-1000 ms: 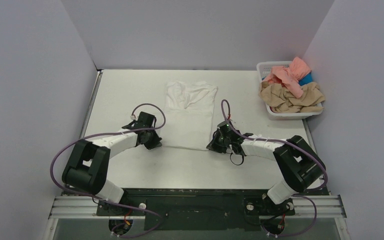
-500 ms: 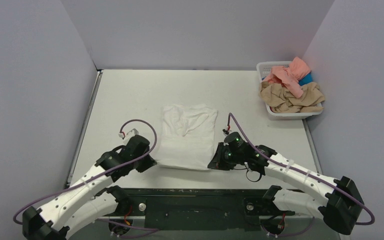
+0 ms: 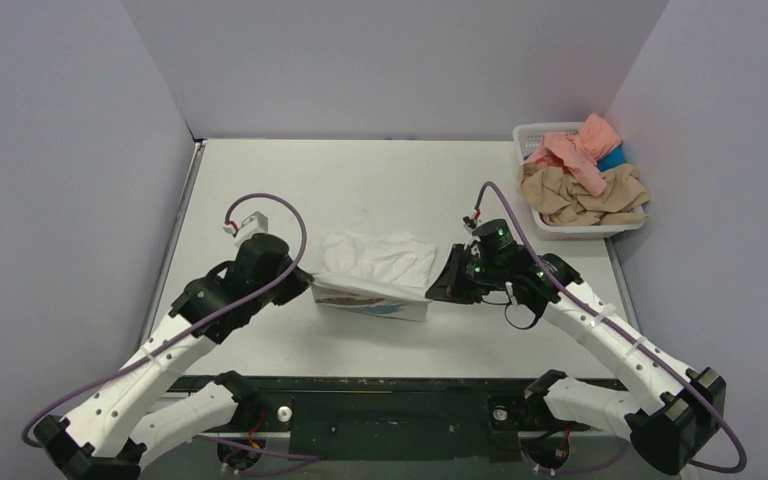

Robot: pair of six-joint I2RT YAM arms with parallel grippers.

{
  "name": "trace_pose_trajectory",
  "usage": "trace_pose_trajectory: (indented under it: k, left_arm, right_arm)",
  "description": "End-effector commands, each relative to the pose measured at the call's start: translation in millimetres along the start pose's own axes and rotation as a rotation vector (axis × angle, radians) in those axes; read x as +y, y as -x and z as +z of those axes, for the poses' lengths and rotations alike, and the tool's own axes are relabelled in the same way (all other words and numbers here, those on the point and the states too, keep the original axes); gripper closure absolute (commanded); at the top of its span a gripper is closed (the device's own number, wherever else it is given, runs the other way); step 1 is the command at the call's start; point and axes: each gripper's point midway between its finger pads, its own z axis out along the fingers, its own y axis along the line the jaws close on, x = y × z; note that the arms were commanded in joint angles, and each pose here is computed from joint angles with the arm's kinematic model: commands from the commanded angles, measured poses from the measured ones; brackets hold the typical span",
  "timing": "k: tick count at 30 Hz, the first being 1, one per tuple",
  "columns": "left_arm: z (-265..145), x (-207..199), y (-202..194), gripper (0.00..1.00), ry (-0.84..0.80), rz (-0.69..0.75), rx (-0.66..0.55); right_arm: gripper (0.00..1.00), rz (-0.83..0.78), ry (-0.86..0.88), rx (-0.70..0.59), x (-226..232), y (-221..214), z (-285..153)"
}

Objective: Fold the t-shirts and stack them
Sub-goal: Fold the long partially folded tshirt into a neat square

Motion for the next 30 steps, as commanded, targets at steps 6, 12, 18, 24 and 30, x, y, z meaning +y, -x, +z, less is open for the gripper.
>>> trace_pose_trajectory:
  k: [6, 12, 18, 24, 30]
  left_arm:
    - [62, -32, 89, 1.00, -0.009, 0.028, -0.129]
    - [99, -37, 110, 1.00, -0.003, 0.051, -0.139]
    - [140, -31, 120, 1.00, 0.042, 0.046, -0.105]
    - [175, -25, 125, 1.00, 0.085, 0.051, -0.069]
    - [207, -23, 120, 1.00, 0.100, 0.062, -0.012]
  right_arm:
    - [1.00, 0.010, -0.103, -0.044, -20, 64, 7]
    - [1.00, 0.037, -0.143, -0.077, -33, 106, 28]
    - [1.00, 0.076, -0.137, -0.054, -42, 132, 56]
    - [1.00, 0.114, -0.176, -0.061, -59, 154, 78]
    - [1.00, 0.150, -0.238, -0.084, -80, 165, 91]
